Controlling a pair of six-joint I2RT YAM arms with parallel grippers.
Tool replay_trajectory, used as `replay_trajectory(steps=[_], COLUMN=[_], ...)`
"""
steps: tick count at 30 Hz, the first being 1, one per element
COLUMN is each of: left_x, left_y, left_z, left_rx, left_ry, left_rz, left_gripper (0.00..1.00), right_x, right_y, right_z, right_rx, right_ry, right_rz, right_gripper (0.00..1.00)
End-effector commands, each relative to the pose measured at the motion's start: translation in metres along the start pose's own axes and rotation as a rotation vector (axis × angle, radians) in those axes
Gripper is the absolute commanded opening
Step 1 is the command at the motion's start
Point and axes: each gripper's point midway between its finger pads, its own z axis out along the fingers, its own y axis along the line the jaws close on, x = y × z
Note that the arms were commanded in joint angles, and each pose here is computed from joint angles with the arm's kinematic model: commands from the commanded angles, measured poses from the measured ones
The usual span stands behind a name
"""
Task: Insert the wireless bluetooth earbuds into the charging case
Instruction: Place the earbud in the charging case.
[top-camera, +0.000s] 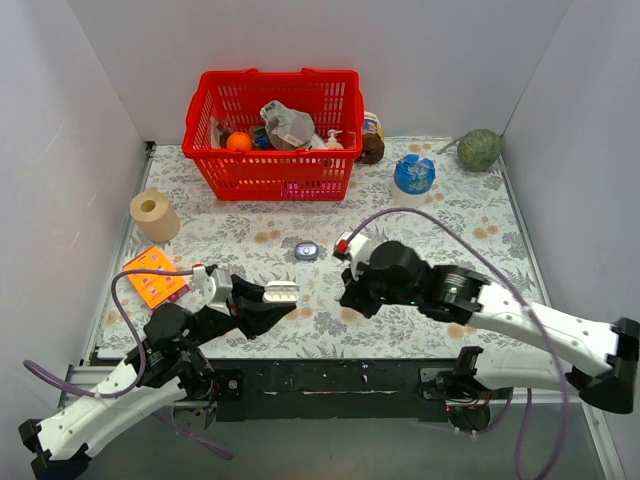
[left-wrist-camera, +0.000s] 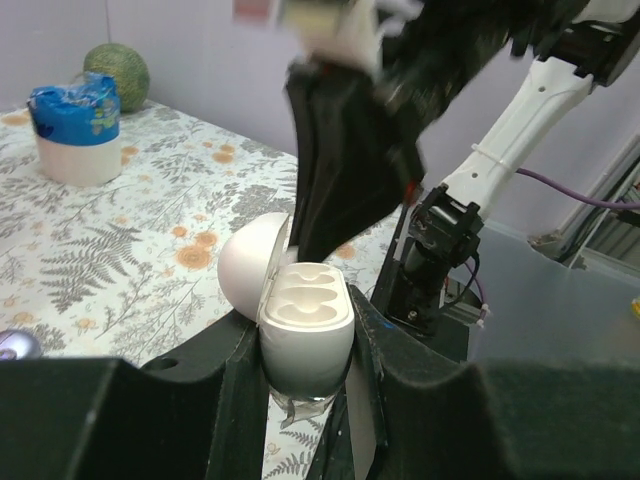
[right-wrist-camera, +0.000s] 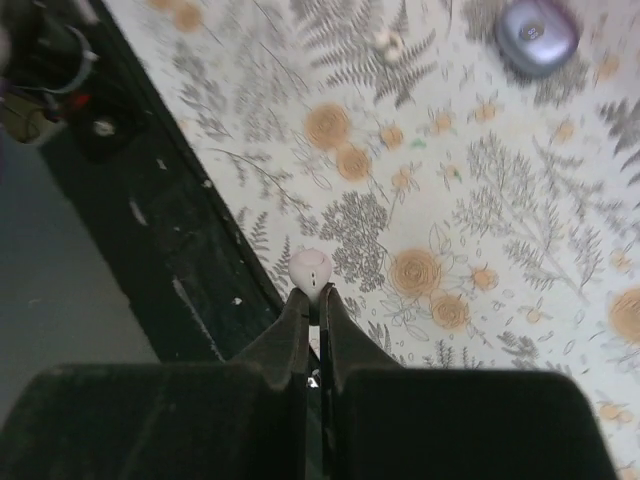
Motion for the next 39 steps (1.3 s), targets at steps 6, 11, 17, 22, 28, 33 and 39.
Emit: replay_trajectory(steps=[6,11,17,22,28,33,39], left_x=[-0.001,0.014,0.007,0.011,0.015,0.018,0.016], left_y=[-0.035,-0.053,-0.062,-0.064,-0.065,-0.065,-0.068], left_z=[0.028,0.047,0.061,0.066,0.068,0.068,0.066], left_rx=[0.257,0.419,0.491,0.521,0.543,0.548,0.561], left_ry=[0.028,0.153,0.174,0.197,0.222,0.233,0.231], left_rz=[0.077,0.055,0.055,0.047,0.035,0.031,0.035], left_gripper=[0.0,0.0,0.0,0.0,0.0,0.0,0.0], right_x=[-0.027,-0.037,-0.051,-0.064,-0.076,-0.087,-0.087], right_y=[0.032,0.036,0.048,0.062,0.08,0.091,0.089], right_z=[-0.129,-0.148,-0.15,-0.146,-0.141,-0.136,-0.124], right_rx=[-0.201,-0.214,-0.264,-0.307,-0.352,-0.355,-0.333], right_ry=[-0.044,-0.061,-0.102,-0.141,-0.143,-0.147,-0.132], right_rz=[-0.314,-0.363,-0.39,-0.413,-0.463,-0.501,-0.52], right_gripper=[0.01,0.01,0.01,0.01,0.01,0.01,0.01])
